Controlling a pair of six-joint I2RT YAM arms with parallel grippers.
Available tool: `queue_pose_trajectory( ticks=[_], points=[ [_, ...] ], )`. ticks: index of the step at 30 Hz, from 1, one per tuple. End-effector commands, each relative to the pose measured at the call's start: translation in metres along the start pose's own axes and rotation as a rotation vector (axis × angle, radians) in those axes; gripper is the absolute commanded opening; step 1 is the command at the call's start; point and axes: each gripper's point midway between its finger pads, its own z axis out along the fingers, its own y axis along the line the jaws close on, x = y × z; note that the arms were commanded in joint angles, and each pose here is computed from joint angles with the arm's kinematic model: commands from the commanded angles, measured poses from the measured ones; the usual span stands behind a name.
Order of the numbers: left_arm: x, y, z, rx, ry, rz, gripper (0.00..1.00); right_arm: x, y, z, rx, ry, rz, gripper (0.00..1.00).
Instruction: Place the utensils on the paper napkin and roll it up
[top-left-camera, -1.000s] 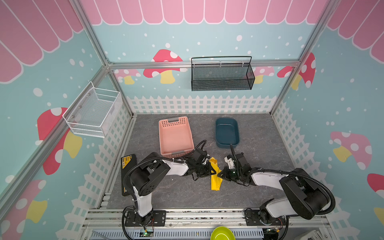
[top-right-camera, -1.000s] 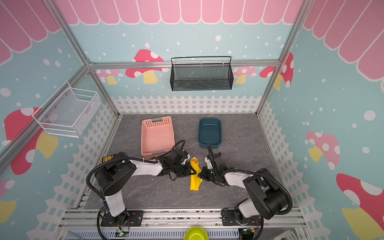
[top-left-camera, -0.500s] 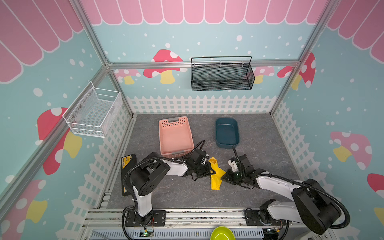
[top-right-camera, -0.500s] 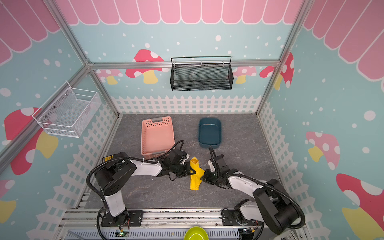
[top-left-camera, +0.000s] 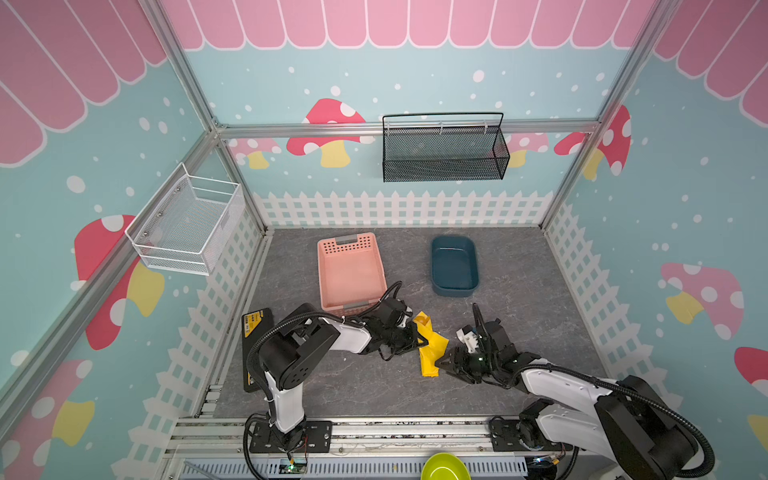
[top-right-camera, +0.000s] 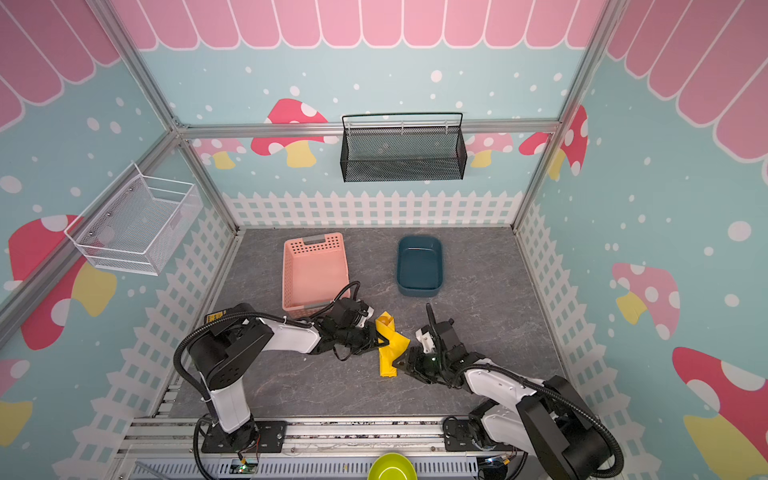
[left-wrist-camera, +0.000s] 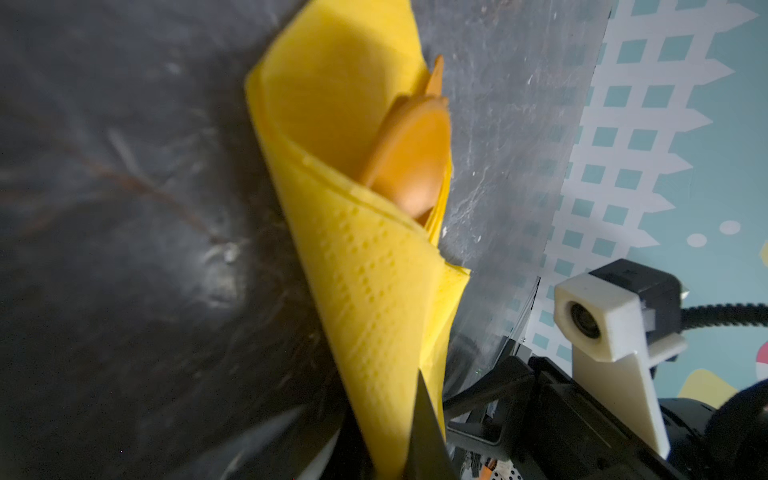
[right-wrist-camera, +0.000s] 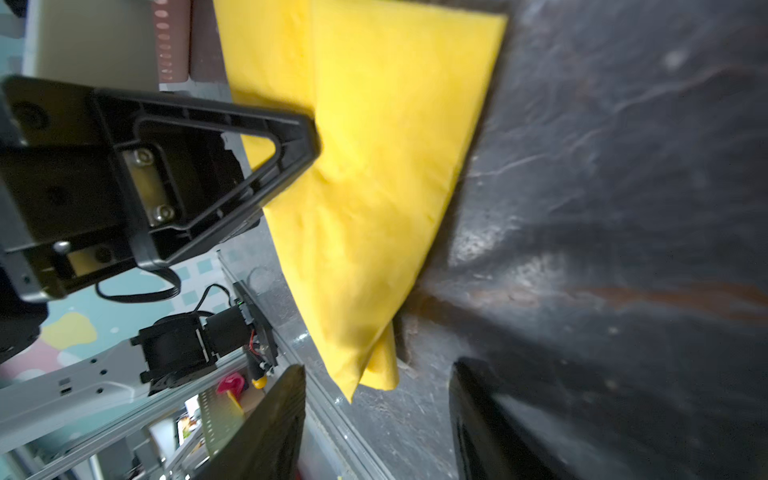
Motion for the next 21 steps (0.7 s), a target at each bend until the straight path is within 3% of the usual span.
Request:
queue_pose_trajectory(
  ticks=[1, 21],
  points=[
    [0.002, 0.016, 0.001, -0.02, 0.001, -0.084, 0.07, 0.002, 0.009, 0.004, -0.074, 0.021, 0.037, 0.58],
    [-0.004, 0.001, -0.002, 0.117, -0.027, -0.174, 0.06, 0.006, 0.012, 0.013, -0.184, 0.05, 0.108, 0.51]
  ],
)
